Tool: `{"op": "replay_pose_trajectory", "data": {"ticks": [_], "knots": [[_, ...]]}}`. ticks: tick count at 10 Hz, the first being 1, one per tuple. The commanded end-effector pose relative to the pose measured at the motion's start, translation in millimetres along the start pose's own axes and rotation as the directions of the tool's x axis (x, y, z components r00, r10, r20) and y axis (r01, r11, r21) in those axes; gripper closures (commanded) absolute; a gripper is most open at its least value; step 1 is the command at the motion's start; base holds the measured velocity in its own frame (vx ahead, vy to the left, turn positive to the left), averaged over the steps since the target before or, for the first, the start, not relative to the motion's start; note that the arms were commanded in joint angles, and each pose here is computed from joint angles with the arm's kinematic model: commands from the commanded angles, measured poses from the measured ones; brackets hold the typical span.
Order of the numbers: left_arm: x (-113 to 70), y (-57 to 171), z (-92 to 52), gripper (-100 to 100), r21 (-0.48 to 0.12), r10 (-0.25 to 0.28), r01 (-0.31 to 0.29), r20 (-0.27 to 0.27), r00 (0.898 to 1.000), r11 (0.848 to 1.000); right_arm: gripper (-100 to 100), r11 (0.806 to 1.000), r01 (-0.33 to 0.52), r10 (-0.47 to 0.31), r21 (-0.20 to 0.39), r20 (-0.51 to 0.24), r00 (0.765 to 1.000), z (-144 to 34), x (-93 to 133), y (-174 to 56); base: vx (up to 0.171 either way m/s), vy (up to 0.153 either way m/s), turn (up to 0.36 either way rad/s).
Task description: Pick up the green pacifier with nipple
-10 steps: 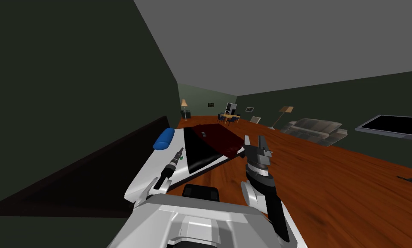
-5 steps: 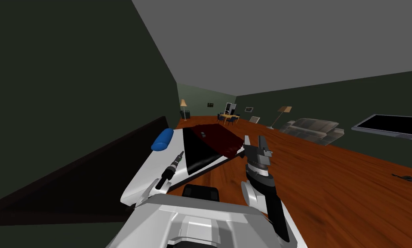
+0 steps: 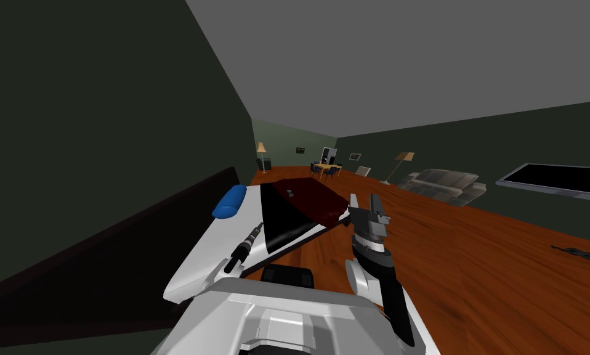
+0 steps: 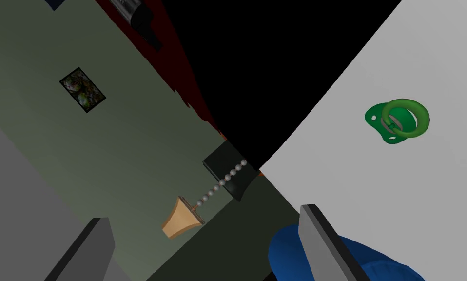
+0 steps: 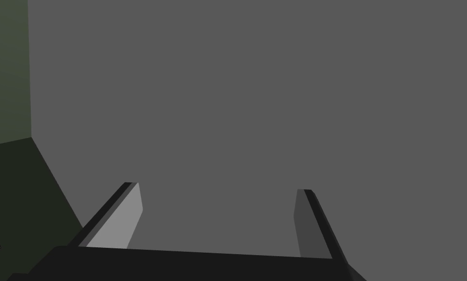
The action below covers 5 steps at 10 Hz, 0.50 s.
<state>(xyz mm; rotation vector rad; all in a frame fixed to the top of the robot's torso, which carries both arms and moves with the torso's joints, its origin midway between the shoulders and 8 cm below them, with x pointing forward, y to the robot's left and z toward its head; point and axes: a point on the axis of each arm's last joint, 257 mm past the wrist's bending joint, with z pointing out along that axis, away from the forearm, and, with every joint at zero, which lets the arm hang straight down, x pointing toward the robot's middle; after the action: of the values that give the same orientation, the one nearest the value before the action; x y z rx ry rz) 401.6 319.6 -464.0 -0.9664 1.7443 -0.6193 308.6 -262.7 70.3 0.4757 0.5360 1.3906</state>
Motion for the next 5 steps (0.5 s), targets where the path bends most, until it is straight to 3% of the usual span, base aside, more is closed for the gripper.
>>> {"op": "replay_pose_trajectory", "data": {"ticks": [1, 2, 3, 5], "knots": [[7.1, 16, -1.7, -100, -0.042, 0.011, -0.012, -0.022, 1.000, 0.999, 0, 1.000, 0.000, 0.000, 0.000, 0.000, 1.000, 0.0, 0, 0, 0.052, 0.002, -0.020], [16.5, 38, -2.4, -100, -0.096, 0.029, -0.034, -0.053, 0.998, 0.995, 0, 1.000, 0.000, 0.000, 0.000, 0.000, 1.000, 0.0, 0, 0, 0.056, 0.004, -0.044], [16.5, 38, -2.4, -100, -0.096, 0.029, -0.034, -0.053, 0.998, 0.995, 0, 1.000, 0.000, 0.000, 0.000, 0.000, 1.000, 0.0, 0, 0, 0.042, 0.004, -0.021], [30.2, 76, -5.5, -100, -0.191, 0.061, -0.082, -0.112, 0.992, 0.978, 0, 1.000, 0.000, 0.000, 0.000, 0.000, 1.000, 0.0, 0, 0, 0.070, 0.014, -0.056]]}}
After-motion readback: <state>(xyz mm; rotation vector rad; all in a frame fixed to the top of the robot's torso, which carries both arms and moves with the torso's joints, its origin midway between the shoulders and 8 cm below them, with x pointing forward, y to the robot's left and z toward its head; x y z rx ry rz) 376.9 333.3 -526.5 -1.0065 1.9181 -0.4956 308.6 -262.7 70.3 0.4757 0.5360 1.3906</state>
